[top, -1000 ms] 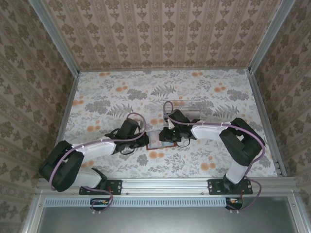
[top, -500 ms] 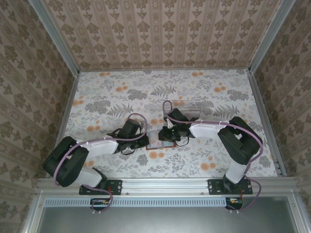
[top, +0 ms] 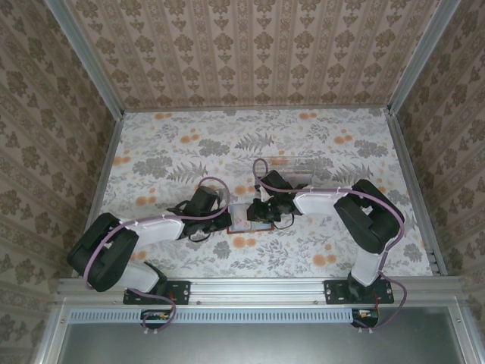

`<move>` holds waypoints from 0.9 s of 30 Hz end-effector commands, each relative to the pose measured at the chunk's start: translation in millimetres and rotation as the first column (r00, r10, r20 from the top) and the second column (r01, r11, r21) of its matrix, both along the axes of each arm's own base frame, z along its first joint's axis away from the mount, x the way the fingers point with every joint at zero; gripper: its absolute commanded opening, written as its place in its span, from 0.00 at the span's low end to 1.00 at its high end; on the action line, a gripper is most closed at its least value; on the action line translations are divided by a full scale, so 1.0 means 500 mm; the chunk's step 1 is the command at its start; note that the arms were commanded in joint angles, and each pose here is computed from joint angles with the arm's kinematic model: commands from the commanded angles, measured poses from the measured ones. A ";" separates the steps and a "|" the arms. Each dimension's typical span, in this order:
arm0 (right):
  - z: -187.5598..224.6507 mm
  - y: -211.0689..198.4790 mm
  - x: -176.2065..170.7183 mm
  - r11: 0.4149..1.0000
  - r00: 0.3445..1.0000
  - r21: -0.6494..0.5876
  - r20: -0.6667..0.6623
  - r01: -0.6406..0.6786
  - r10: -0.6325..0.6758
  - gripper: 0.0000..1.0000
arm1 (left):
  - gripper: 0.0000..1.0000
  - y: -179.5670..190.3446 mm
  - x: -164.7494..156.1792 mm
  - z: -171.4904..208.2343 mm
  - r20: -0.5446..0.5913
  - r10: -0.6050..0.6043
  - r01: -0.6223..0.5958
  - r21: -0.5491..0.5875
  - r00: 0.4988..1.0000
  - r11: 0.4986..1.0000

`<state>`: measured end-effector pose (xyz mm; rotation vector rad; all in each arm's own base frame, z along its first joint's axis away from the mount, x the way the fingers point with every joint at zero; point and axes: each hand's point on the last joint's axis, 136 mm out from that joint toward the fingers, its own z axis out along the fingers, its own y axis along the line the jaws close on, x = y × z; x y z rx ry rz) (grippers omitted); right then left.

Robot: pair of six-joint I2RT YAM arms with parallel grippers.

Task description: Take the credit cards out of the card holder

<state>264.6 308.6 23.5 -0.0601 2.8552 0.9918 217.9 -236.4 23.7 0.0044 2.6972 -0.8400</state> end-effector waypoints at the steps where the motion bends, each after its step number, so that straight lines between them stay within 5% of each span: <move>1: 0.004 0.015 0.004 1.000 1.000 0.029 -0.015 -0.005 0.005 0.20 | 0.00 0.001 -0.004 -0.007 -0.028 0.009 -0.008 0.022 1.000 1.000; 12: 0.012 0.028 0.014 0.992 0.998 0.124 -0.052 0.036 -0.030 0.21 | 0.00 -0.010 -0.005 -0.006 -0.031 -0.006 0.007 0.013 0.999 1.000; 20: 0.006 0.008 0.013 0.991 0.996 0.118 -0.066 0.062 -0.054 0.00 | 0.00 -0.011 -0.006 -0.006 -0.031 -0.009 0.010 0.016 0.999 1.000; 27: -0.004 -0.030 0.017 0.989 0.993 0.101 -0.066 0.105 -0.099 0.00 | 0.00 -0.004 -0.006 -0.002 -0.027 -0.006 0.007 0.030 1.000 1.000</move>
